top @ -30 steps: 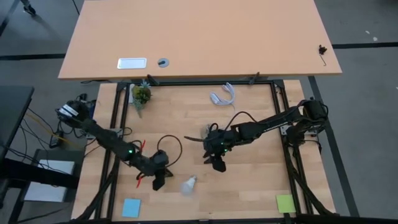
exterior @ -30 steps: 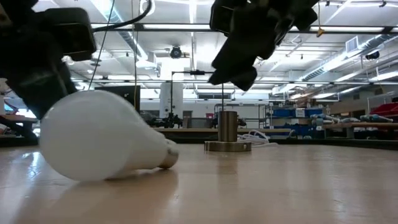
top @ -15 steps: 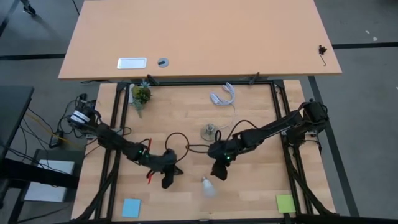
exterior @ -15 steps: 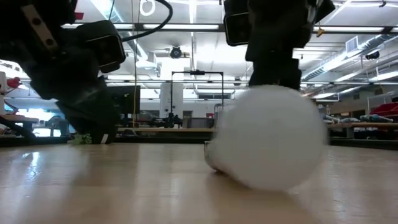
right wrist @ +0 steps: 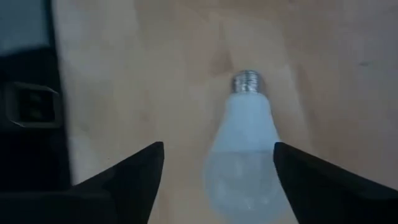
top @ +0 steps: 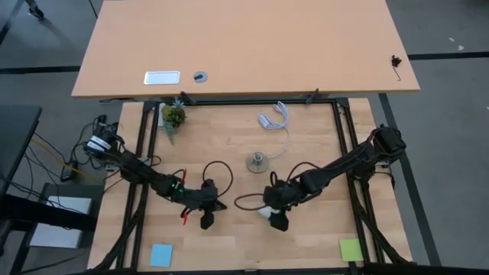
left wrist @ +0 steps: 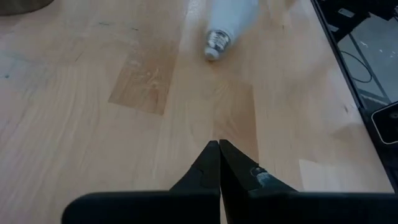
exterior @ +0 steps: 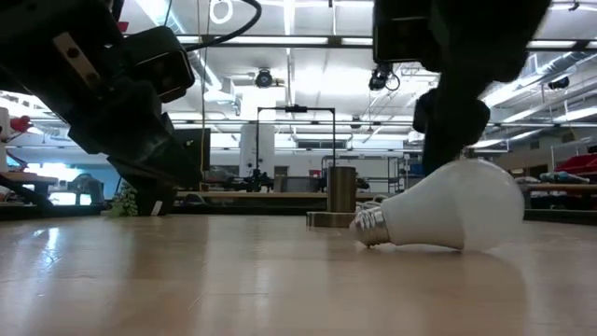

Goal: Screw lightbulb
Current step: Insert the lightbulb into the lamp socket

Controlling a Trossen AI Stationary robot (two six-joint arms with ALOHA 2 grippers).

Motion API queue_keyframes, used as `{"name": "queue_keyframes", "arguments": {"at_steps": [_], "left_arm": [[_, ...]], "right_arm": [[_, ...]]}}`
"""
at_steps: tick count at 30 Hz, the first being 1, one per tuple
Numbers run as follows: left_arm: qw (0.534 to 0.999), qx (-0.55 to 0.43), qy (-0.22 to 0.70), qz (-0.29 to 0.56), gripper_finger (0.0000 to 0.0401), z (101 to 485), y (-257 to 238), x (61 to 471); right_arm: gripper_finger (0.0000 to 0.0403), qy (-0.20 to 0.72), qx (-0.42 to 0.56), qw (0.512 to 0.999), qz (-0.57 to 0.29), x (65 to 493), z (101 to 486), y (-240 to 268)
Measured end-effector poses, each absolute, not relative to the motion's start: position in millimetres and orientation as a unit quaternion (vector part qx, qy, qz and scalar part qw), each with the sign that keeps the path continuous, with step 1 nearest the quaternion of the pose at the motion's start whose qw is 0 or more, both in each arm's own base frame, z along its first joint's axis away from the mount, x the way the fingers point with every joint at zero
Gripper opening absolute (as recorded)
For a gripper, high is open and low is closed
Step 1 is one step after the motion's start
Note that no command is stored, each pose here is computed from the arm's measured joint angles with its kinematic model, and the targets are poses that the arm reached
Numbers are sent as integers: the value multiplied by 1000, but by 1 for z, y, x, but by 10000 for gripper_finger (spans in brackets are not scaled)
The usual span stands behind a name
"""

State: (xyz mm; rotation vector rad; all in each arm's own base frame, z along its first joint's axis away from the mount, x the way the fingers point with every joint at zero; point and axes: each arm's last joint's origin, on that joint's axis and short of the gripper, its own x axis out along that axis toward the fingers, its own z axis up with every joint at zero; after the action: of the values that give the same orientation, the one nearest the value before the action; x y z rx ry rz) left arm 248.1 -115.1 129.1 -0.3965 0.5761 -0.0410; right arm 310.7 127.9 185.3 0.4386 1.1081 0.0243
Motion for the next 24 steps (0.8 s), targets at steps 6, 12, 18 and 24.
{"name": "queue_keyframes", "arguments": {"at_steps": [6,12,18,24], "left_arm": [[942,-186,280,-20,0,129,-115,248],[944,-181,275,-13,0,130,-114,249],[945,-181,272,-5,0,130,-110,251],[945,-184,272,3,0,130,-105,253]], "right_arm": [[329,532,102,840,11,307,181,124],[327,539,87,838,1,309,176,118],[333,545,66,836,1,309,172,118],[333,572,-10,820,28,303,155,117]]}}
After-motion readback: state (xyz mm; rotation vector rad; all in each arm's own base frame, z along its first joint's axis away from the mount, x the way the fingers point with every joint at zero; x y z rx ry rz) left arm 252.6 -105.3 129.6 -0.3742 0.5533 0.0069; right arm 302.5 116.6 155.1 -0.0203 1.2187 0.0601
